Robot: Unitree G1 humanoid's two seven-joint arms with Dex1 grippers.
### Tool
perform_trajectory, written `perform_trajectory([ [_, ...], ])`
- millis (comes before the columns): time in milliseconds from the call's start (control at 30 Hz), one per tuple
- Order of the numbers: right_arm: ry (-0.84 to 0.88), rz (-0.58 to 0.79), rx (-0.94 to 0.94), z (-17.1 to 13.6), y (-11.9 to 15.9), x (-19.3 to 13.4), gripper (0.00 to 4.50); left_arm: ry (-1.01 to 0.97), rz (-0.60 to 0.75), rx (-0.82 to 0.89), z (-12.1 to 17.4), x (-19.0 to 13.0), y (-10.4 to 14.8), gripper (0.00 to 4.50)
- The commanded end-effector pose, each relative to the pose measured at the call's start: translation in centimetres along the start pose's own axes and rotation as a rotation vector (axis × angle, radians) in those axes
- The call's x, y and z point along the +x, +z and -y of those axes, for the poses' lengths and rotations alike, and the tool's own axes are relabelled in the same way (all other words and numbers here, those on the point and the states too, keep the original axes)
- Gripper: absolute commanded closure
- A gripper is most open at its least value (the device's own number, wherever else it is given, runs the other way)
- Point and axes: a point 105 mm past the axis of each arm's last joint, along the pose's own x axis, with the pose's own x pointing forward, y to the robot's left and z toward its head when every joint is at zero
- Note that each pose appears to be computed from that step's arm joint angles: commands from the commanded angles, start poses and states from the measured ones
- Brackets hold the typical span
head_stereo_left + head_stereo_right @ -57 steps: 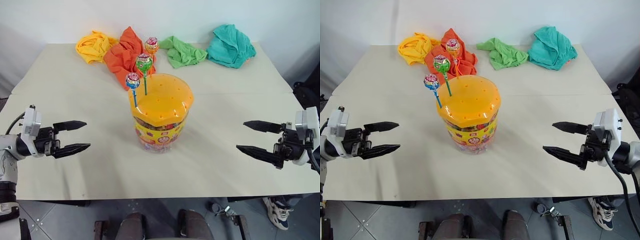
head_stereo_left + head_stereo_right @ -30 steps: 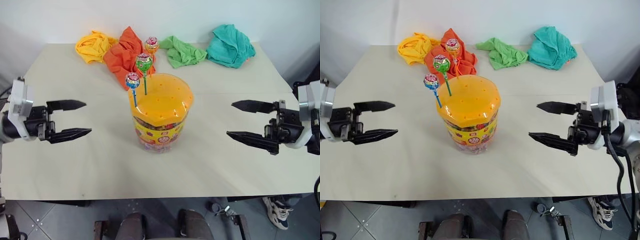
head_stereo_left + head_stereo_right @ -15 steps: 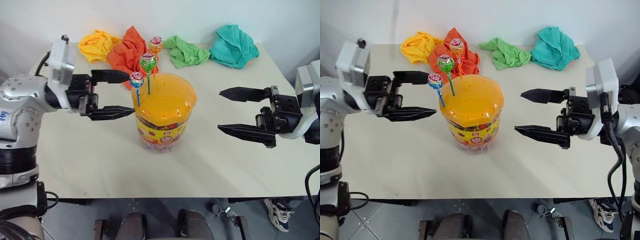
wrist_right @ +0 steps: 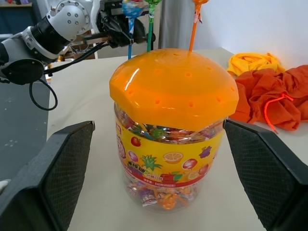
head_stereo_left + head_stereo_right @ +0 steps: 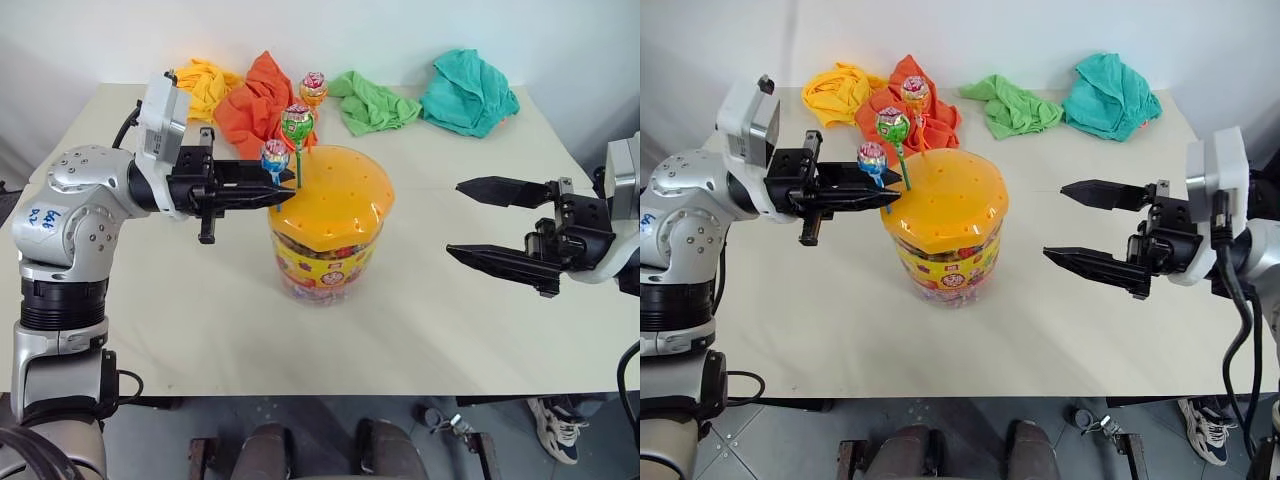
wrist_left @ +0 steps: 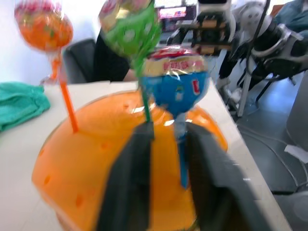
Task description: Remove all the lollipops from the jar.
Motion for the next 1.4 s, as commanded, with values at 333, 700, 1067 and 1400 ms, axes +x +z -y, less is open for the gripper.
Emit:
perform_trajectory([
  [333, -0.025, -0.016, -0.077, 0.8, 1.2, -1.4, 0.0, 0.091, 0.18, 0.099, -0.6, -0.8, 6.7, 4.46],
  [700, 0.044, -0.071, 0.008, 0.2, -1.0, -2.9, 0.0, 0.694, -0.262, -0.296, -4.3, -8.0, -0.8, 4.46],
  [1067, 0.146, -0.09, 0.066, -1.4, -3.8, -2.3, 0.0, 0.867, -0.702, -0.789, 1.1, -12.1, -12.8, 4.46],
  [1400, 0.131, -0.072, 0.071, -1.3, -4.0, -1.6, 0.0, 0.876, -0.808, -0.972, 2.3, -11.8, -14.7, 3.44],
])
